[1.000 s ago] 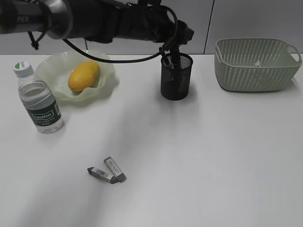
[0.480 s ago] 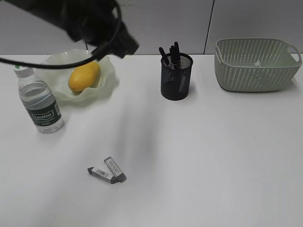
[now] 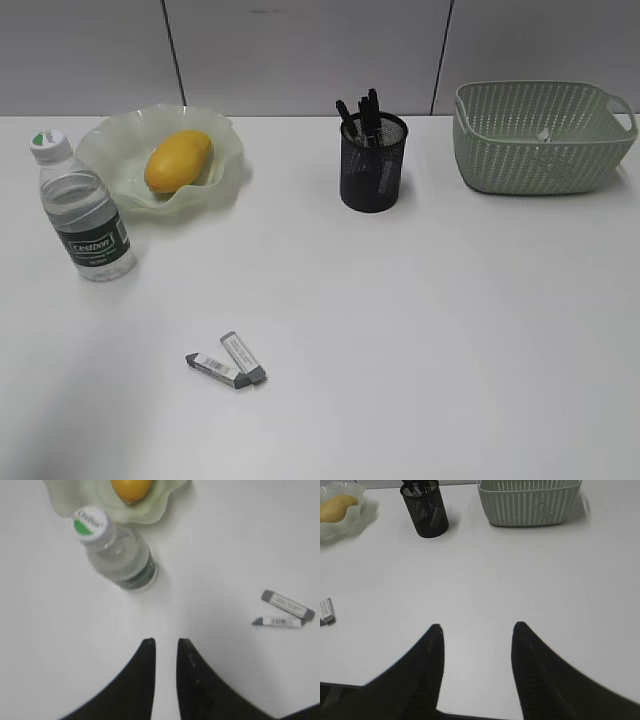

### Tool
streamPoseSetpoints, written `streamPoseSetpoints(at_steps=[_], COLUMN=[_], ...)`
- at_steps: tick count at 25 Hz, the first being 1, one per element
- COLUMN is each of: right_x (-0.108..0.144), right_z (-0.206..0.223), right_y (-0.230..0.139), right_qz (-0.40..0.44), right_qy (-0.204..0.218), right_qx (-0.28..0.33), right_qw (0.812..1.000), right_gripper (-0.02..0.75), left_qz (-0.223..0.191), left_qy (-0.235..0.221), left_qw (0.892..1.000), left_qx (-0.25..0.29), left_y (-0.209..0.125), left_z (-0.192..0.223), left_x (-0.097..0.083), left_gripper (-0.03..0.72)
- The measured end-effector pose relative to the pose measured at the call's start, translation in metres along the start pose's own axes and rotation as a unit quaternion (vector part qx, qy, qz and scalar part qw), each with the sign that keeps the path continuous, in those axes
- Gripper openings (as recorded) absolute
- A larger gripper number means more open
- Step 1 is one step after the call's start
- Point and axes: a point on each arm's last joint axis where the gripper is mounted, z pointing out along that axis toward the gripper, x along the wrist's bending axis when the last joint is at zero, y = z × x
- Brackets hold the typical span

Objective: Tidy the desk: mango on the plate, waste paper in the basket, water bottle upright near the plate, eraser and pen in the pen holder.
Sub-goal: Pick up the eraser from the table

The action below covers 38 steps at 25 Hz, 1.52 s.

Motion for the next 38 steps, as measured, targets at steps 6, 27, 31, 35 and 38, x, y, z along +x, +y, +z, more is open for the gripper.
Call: streamPoseSetpoints(at_steps=[6,27,31,35,38], right_x=[0.001,0.011,0.051,0.122,0.164], right_z=[0.000,0.150,0.219,0.276,0.311], right_y=[0.000,0.038,0.040,0.030,0.021], right_qz=[0.002,-0.005,-0.081,-0.195,-0.241], right_qy=[0.003,0.126,0.164,0.184,0.204], right_qx=[-0.001,0.299,0.378,0.403,0.405], right_qw=[1.000,0.946,0.908,0.875,0.858], right_gripper=[0.362,0.361,0.351,0.351,0.356], left_qz=[-0.036,-0.132,-0.154,-0.154,-0.154], left_qy=[-0.022,0.053,0.074,0.073,0.073], left_qw=[0.993,0.957,0.953,0.952,0.952], left_qx=[-0.115,-0.254,-0.252,-0.252,-0.252], left_y=[-0.098,-0.176,-0.176,-0.176,-0.176], left_z=[-0.068,-0.092,-0.092,-0.092,-0.092], left_x=[0.004,0.001,-0.001,-0.001,-0.001], left_gripper=[0.153,0.160,0.160,0.160,0.160])
